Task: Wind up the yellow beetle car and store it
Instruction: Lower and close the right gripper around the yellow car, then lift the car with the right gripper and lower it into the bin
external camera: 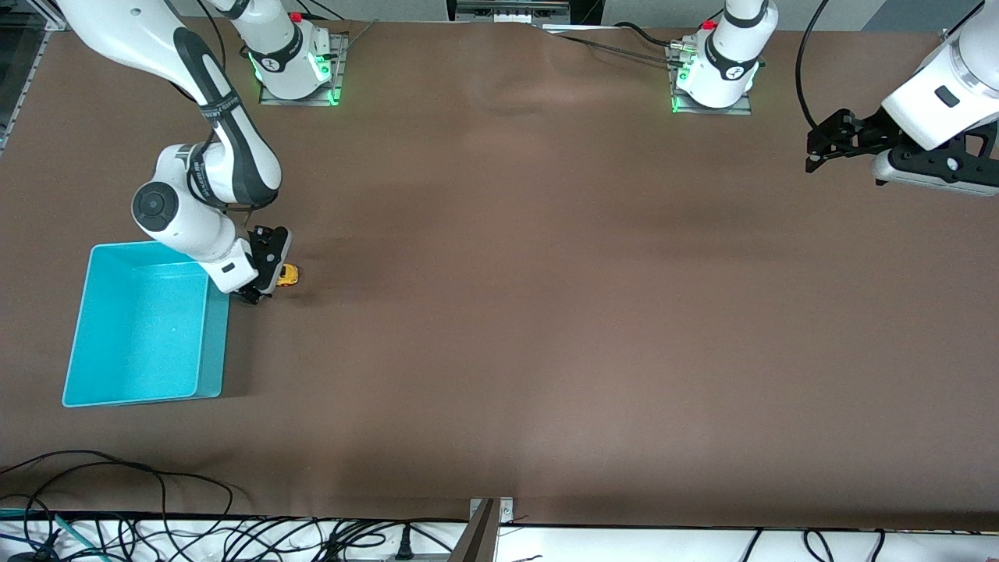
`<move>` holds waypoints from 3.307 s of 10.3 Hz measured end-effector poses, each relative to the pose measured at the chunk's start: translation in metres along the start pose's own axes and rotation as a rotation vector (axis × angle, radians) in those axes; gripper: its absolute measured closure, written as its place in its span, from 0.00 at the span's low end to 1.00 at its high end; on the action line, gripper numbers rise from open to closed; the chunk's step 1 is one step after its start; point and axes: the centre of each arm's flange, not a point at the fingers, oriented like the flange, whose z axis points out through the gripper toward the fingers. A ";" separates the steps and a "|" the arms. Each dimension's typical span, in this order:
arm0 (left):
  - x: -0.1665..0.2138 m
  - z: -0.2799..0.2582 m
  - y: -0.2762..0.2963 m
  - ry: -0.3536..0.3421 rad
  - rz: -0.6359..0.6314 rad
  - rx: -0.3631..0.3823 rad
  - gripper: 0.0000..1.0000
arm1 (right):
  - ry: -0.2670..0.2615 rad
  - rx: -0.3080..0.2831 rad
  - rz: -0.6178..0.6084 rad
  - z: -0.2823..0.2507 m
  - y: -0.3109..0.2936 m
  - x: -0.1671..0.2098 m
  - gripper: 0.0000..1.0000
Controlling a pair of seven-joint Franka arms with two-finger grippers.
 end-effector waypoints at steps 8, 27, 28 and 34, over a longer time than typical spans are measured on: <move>0.000 0.000 -0.002 -0.002 -0.001 0.022 0.00 | -0.008 0.017 -0.082 0.020 -0.002 -0.008 0.01; 0.000 0.000 -0.001 -0.002 0.002 0.022 0.00 | -0.044 0.041 -0.043 -0.179 0.100 0.003 0.50; 0.000 0.000 -0.001 -0.002 0.002 0.022 0.00 | -0.058 0.038 -0.045 -0.181 0.106 -0.017 0.50; 0.000 0.000 -0.001 -0.002 0.002 0.022 0.00 | -0.043 0.075 -0.148 -0.125 0.132 -0.121 0.50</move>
